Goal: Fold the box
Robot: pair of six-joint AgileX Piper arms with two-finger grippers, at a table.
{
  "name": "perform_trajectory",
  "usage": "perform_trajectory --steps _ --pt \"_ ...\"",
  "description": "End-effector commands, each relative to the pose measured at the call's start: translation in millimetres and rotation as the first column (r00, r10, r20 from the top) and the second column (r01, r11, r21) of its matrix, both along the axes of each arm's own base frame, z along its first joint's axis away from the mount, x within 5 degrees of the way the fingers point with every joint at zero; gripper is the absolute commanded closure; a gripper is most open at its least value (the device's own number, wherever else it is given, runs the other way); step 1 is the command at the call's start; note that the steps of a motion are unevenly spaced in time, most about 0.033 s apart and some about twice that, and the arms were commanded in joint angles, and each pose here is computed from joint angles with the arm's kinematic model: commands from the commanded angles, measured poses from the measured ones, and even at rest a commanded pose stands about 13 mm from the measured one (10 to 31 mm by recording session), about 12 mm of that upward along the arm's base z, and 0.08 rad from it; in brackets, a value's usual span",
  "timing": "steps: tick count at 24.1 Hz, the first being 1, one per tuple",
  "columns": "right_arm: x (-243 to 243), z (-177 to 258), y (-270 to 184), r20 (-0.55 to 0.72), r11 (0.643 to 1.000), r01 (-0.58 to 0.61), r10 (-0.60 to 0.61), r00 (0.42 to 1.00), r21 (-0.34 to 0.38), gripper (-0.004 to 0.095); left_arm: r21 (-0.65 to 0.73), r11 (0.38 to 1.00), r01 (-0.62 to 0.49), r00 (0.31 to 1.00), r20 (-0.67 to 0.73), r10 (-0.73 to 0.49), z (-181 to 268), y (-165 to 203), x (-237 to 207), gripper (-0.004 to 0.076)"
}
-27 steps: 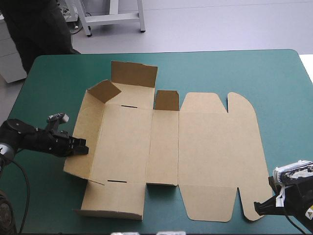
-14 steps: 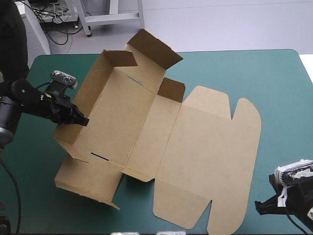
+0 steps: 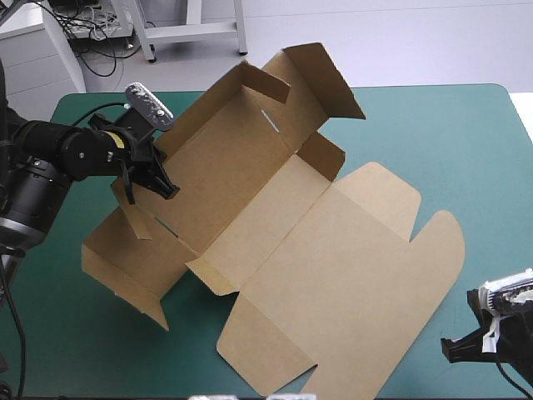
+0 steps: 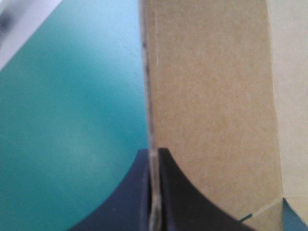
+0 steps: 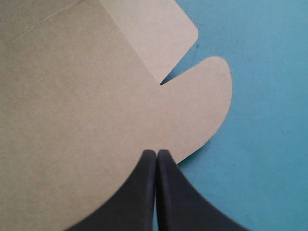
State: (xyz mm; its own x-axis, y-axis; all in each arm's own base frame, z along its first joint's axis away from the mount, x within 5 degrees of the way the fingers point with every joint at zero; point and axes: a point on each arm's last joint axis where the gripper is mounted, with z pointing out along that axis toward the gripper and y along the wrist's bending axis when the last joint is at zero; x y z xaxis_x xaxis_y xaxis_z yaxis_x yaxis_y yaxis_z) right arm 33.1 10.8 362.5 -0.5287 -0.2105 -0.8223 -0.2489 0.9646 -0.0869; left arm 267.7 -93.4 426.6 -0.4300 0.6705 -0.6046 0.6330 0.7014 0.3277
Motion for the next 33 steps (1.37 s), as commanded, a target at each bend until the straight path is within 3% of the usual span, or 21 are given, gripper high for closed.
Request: perform_trajectory --steps 1,7,13,19,24,27,33 --pt "2.5 13.5 -0.6 0.079 1.0 0.019 -0.021 0.997 0.017 0.0931 0.026 0.998 0.052 0.971 0.233 -0.057 30.8 -13.6 -9.0 0.0756" --pt "2.5 13.5 -0.6 0.075 0.999 0.03 -0.033 0.997 0.036 0.0931 0.197 0.969 0.15 0.905 0.367 -0.214 36.3 -48.3 -16.8 0.0756" --pt "2.4 13.3 -0.6 0.072 0.999 0.034 -0.036 0.997 0.041 0.0931 0.318 0.912 0.258 0.864 0.347 -0.366 23.2 -72.0 -23.9 0.0756" --pt "2.0 12.7 -0.6 0.064 0.999 0.033 -0.036 0.997 0.04 0.0931 0.337 0.893 0.298 0.836 0.36 -0.415 -3.3 -81.6 -19.6 0.0756" --pt "1.8 12.4 -0.6 0.059 0.998 0.037 -0.039 0.997 0.045 0.0931 0.414 0.821 0.394 0.715 0.423 -0.557 -15.5 -115.3 -38.2 0.0756" --pt "1.8 12.4 -0.5 0.058 0.998 0.037 -0.04 0.998 0.049 0.0931 0.477 0.795 0.376 0.677 0.444 -0.587 -29.8 -128.5 -48.6 0.0756" --pt "1.8 12.4 -0.5 0.058 0.998 0.037 -0.04 0.998 0.049 0.0931 0.547 0.796 0.26 0.704 0.457 -0.544 -59.8 -131.6 -59.7 0.0756"
